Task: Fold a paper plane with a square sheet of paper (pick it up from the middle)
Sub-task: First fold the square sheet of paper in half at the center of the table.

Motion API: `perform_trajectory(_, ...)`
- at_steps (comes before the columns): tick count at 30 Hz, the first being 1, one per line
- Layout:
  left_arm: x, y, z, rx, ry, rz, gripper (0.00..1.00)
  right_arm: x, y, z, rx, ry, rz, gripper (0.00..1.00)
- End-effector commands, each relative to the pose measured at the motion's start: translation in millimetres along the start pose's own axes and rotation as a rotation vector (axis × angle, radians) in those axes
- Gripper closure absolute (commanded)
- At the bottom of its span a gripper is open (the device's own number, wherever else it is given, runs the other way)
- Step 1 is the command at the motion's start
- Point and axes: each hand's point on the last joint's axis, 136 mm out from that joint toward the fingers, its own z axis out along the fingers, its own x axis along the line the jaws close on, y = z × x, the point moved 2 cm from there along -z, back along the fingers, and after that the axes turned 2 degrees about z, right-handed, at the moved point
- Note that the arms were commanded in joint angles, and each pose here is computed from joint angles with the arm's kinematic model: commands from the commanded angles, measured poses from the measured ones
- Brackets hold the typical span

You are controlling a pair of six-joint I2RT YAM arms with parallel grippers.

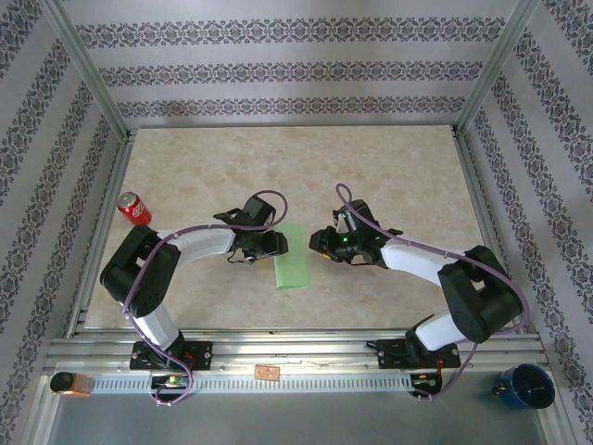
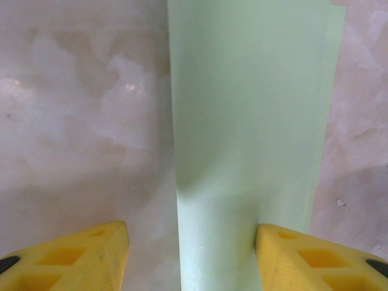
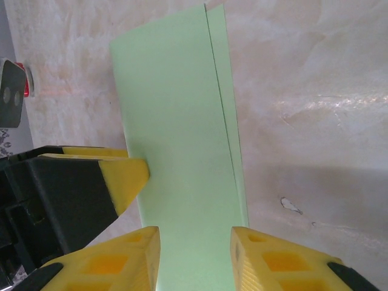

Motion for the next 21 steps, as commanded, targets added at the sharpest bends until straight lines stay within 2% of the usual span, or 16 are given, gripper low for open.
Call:
perform_trajectory(1, 4, -2, 4, 0.048, 0.032, 0.025, 0.42, 0, 2, 0, -0.017, -0.020, -0.005, 0.61)
perform_trajectory(8, 15, -5, 8, 0.081, 0.106, 0.034, 0.42, -6, 5, -8, -0.058, -0.063, -0.009, 0.61)
perform_trajectory(14, 10, -9, 10, 0.111, 0.070, 0.083, 0.43, -5, 6, -12, -0.064, -0.062, -0.010, 0.60)
perform_trajectory(21, 16, -11, 12, 0.138, 0.108, 0.110, 0.44, -6, 4, -11, -0.059, -0.059, -0.004, 0.60)
